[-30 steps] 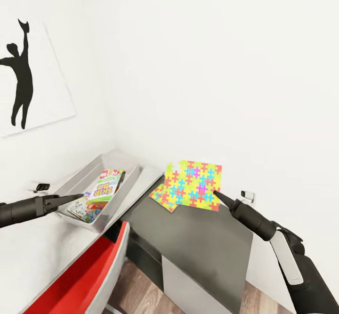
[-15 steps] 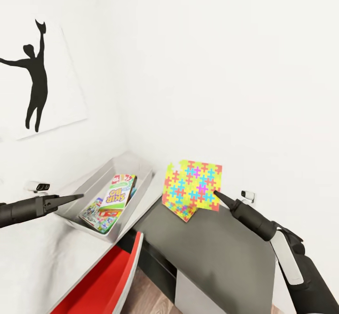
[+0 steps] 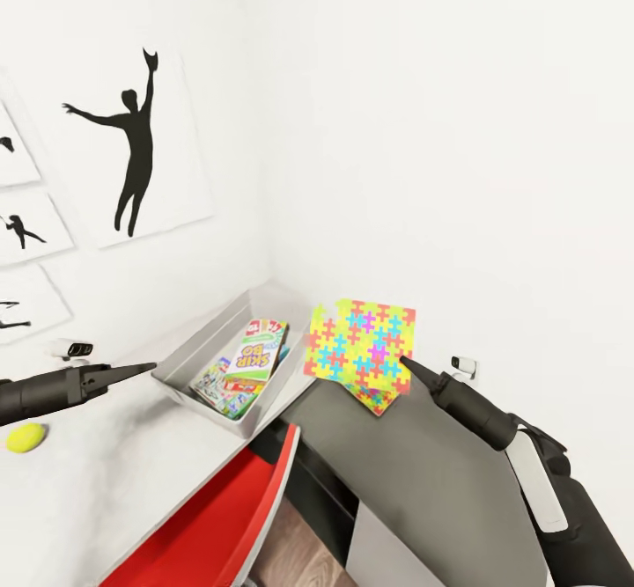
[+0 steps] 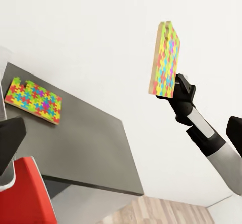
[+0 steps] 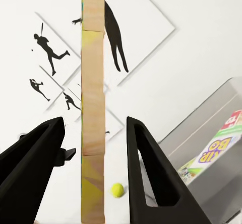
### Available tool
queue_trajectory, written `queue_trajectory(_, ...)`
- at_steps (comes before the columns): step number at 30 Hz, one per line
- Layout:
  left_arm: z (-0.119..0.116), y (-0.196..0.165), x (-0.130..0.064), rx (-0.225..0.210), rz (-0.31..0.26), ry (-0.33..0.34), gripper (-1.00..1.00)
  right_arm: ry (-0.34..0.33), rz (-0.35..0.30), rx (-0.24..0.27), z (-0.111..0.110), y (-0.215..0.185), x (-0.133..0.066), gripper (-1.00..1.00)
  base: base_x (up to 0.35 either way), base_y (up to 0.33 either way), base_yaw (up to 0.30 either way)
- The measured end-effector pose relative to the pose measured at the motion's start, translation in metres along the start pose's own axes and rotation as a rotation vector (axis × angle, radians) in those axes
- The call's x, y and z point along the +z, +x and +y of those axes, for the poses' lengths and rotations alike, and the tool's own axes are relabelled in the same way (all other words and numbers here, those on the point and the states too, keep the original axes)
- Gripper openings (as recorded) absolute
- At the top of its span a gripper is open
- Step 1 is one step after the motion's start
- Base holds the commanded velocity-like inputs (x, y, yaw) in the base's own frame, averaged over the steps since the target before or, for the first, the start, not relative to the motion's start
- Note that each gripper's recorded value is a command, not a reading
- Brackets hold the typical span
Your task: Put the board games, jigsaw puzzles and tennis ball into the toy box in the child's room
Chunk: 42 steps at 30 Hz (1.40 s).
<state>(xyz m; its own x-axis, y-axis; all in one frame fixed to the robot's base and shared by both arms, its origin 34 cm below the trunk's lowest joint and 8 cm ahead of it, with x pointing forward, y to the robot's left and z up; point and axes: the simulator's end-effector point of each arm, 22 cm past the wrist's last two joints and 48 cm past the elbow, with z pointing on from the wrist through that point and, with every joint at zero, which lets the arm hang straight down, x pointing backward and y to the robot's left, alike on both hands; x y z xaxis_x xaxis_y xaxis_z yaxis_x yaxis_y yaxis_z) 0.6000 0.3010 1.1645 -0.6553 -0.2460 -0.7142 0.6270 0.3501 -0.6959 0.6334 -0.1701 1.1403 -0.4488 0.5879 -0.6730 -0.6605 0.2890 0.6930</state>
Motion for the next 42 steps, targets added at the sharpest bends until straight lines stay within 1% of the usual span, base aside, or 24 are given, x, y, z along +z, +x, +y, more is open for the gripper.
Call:
queue_trajectory(11, -0.0036, -0.002, -0.0009, 0.007, -0.003, 0.002, 1.0, -0.002, -0.002, -0.005, 0.0029, -0.0021, 0.0003, -1.0, -0.001, 0.024, 0.256)
queue_trajectory(20, -0.0043, -0.0024, -0.001, 0.009, -0.003, 0.002, 1.0, -0.001, -0.003, -0.009, 0.0037, -0.0032, 0.0006, -1.0, -0.085, 0.046, 0.14)
queue_trajectory(34, -0.0046, -0.0024, -0.0008, 0.009, -0.004, 0.003, 1.0, 0.0, -0.003, -0.008, 0.0036, -0.0031, 0.0006, -1.0, 0.028, 0.017, 0.285)
queue_trajectory(42, -0.0045, -0.0022, -0.0006, 0.008, -0.004, 0.004, 1.0, 0.001, -0.001, -0.006, 0.0033, -0.0028, 0.0007, -1.0, -0.049, 0.002, 0.293)
